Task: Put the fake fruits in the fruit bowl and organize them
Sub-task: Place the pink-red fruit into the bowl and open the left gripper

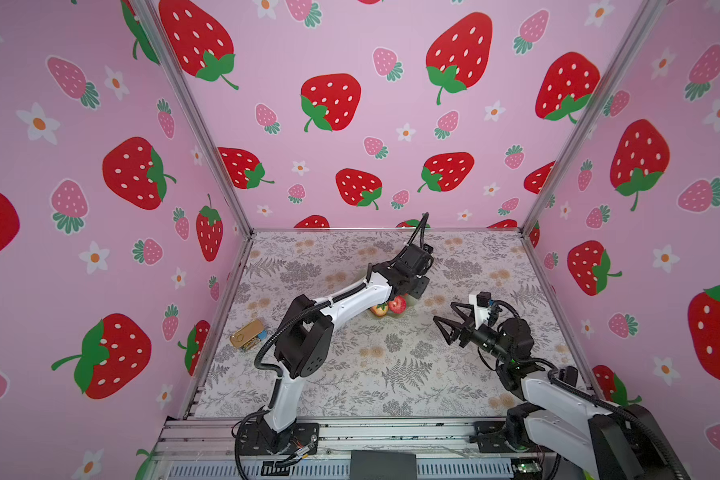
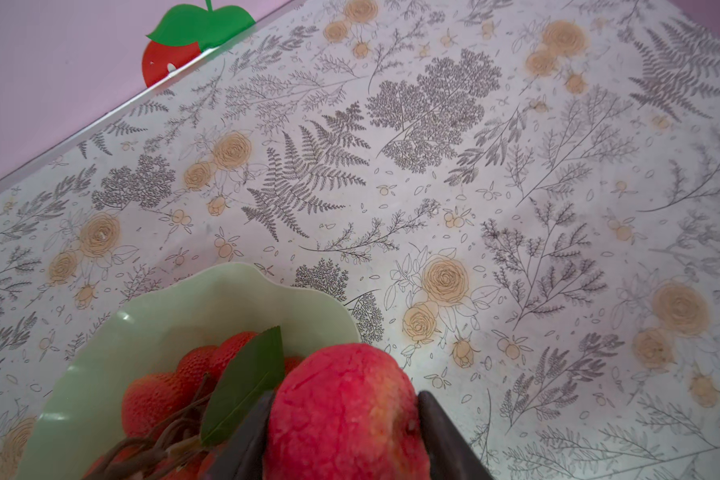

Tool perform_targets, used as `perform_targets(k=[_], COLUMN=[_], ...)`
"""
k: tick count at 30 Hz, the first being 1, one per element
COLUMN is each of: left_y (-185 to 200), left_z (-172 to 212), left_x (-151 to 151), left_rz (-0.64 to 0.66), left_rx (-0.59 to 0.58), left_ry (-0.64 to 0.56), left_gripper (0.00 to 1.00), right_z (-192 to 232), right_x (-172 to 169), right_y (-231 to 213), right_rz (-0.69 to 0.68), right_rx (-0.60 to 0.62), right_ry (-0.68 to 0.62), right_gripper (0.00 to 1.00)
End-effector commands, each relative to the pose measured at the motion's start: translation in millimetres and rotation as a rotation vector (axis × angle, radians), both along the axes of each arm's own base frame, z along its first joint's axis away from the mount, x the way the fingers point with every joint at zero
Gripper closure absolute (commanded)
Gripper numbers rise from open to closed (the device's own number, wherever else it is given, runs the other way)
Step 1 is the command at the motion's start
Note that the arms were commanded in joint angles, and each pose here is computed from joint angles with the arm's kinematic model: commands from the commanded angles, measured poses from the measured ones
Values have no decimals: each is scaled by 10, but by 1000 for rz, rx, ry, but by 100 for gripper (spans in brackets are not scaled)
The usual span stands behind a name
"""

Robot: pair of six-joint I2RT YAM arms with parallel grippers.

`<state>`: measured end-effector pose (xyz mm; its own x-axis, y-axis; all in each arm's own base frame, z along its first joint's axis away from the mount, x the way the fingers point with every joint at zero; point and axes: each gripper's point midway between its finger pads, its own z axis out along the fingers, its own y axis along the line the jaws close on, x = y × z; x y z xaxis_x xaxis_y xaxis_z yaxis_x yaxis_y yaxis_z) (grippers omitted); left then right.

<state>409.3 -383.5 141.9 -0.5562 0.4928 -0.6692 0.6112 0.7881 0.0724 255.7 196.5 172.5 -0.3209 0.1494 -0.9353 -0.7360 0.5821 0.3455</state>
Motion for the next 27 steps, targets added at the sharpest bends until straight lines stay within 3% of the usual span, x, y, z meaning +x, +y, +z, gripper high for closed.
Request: perform_targets(k=[1, 12, 20, 27], left_y=[-91, -1, -51, 38], left_z=[65, -152, -96, -256], left_x=[-27, -52, 195, 371], left_rz=[-43, -17, 20, 74], left_rx=[41, 119, 114, 193], left_ry=[-16, 1, -98, -83], left_gripper=[58, 57, 54, 54], right_z=[48, 47, 42, 49], right_x=[-23, -26, -27, -28], right_y=[-22, -13, -9, -15], right_rz=[1, 7, 10, 7], right_rx=[21, 22, 22, 19], right_ry=[-14, -12, -11, -16], right_gripper=[1, 1, 1, 1])
